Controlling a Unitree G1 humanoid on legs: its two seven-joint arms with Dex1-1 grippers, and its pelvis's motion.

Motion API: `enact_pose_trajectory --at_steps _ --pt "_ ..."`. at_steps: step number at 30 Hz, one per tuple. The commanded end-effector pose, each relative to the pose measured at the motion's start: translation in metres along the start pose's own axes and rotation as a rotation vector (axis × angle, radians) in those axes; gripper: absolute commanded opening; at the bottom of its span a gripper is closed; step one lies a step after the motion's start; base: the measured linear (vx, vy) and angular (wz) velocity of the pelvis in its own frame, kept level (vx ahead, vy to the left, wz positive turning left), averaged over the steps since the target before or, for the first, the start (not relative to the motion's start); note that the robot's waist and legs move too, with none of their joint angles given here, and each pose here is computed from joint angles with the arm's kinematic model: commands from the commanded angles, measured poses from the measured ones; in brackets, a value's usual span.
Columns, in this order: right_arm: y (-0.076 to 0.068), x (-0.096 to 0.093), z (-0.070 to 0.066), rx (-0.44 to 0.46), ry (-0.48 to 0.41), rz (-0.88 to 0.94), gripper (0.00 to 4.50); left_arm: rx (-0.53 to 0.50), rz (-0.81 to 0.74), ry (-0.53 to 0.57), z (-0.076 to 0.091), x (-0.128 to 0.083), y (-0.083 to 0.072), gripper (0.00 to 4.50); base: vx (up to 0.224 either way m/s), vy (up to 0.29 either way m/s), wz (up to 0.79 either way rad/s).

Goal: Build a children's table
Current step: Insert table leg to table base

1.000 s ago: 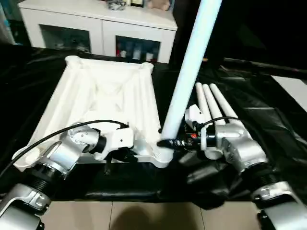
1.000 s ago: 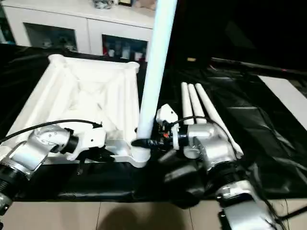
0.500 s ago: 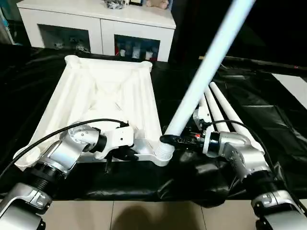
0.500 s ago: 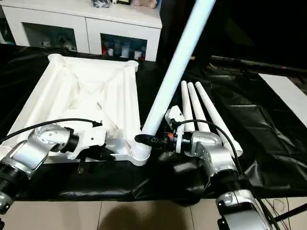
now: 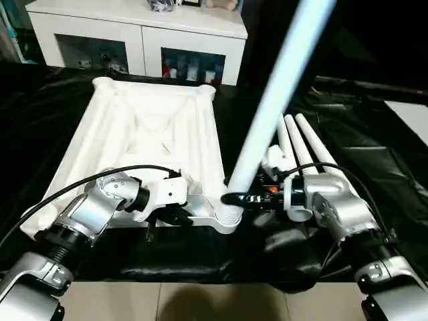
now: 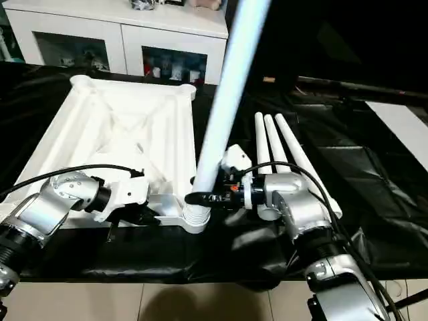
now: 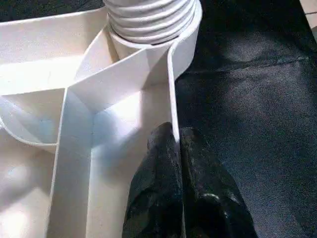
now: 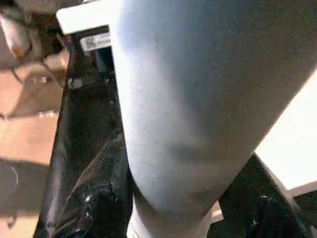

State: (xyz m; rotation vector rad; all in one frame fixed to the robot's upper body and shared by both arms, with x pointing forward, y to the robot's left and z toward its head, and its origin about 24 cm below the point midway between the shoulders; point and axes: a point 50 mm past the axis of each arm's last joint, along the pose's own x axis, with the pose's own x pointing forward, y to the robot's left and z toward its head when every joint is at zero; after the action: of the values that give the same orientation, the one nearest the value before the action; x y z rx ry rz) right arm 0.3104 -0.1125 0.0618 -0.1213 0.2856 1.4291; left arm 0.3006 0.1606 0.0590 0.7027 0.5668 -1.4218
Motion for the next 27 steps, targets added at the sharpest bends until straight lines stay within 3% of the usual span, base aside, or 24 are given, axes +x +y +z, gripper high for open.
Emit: enact_pose_trajectory --at_steps 1,8,14,15,19,27 --pt "0.022 -0.002 -0.069 0.19 0.292 0.036 1.84 0.03 -0.012 0.038 0.002 0.001 0.001 0.0 0.0 0.0 0.0" --pt "0.026 0.0 -0.076 0.182 0.29 0.03 1.84 0.022 -0.01 0.037 0.0 0.001 -0.001 0.0 0.0 0.0 0.0" --pt "0.012 0.003 -0.066 0.283 0.134 -0.099 1.84 0.018 -0.016 0.04 -0.001 0.001 -0.001 0.0 0.0 0.0 0.0" --pt "0.005 0.0 -0.065 0.327 0.099 -0.176 1.84 0.017 -0.018 0.039 -0.001 0.001 -0.002 0.0 0.0 0.0 0.0" --pt "0.003 -0.006 -0.07 0.37 0.105 -0.213 1.84 0.016 -0.022 0.037 -0.001 0.002 -0.002 0.0 0.0 0.0 0.0" --pt "0.02 -0.014 -0.089 0.349 0.233 -0.106 1.84 0.015 -0.025 0.045 -0.002 0.001 -0.003 0.0 0.0 0.0 0.0"
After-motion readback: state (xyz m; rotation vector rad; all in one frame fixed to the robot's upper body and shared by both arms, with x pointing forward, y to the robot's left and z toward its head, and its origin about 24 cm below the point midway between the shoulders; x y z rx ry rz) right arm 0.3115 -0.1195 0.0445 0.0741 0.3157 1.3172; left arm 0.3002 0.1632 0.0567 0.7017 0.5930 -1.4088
